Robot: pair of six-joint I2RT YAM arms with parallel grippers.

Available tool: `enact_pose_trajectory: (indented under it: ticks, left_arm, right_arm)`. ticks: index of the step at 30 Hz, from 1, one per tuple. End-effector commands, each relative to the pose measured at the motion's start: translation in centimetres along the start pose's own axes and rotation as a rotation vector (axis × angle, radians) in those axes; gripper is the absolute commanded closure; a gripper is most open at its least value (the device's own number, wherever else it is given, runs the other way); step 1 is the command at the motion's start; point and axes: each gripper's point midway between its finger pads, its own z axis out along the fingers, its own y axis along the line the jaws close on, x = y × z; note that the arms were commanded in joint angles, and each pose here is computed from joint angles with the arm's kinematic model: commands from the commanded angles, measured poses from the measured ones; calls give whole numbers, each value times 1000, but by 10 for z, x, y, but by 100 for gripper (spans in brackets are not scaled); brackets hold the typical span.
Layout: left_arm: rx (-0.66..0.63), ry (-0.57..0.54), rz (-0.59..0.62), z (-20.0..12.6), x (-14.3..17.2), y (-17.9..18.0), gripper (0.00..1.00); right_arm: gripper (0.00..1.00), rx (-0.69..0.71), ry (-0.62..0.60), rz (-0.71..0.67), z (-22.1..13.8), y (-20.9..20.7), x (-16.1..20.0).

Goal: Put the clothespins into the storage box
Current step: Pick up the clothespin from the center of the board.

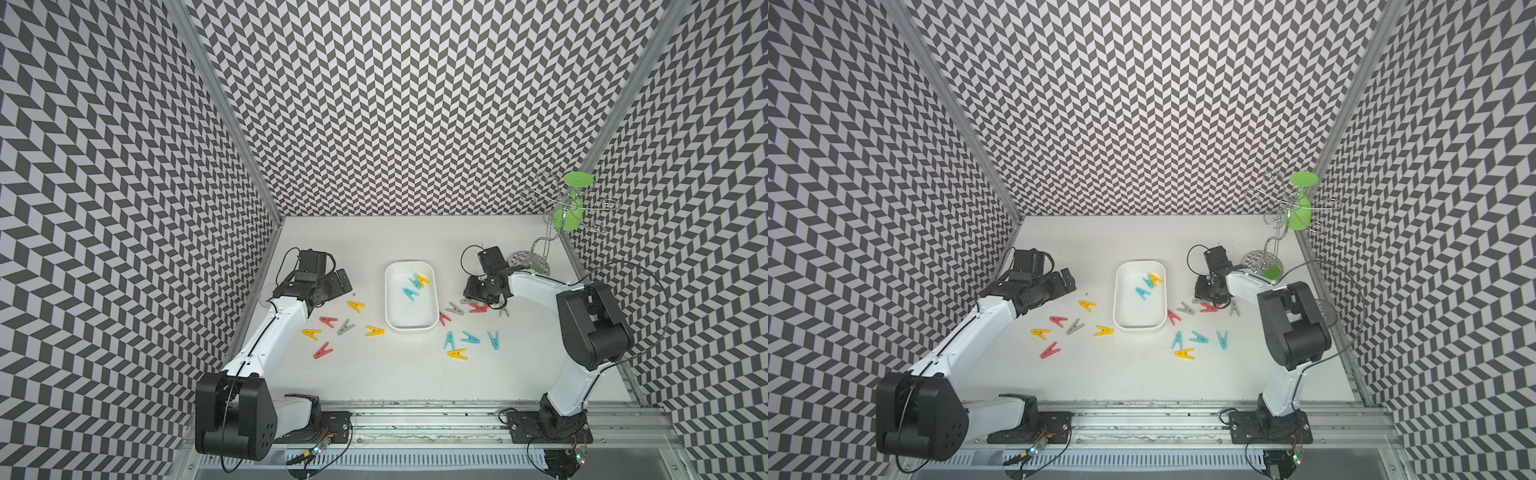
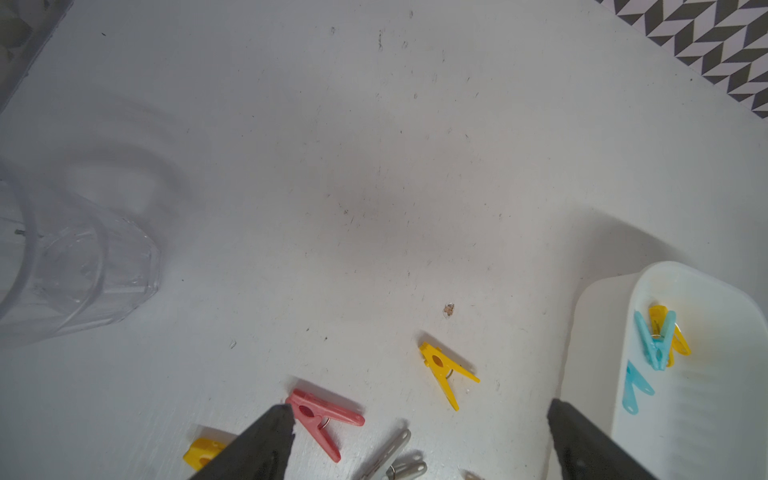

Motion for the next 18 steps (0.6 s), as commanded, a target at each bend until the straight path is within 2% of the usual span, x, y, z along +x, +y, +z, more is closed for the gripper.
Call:
enact_pose_trajectory:
  ticks: [1,10,18]
  left_arm:
    - [3,-37,4,-5,-12,-1,0]
    - [-6,-34,-1,-4,-9,5,0]
    - [2,-29,-2,-2,-7,5,0]
  right_arm:
    - [57,-33,-16,-5,3,8,-10]
    - [62,-44,25,-41,6,14,10]
    - [70,8,28,-51,9,13,20]
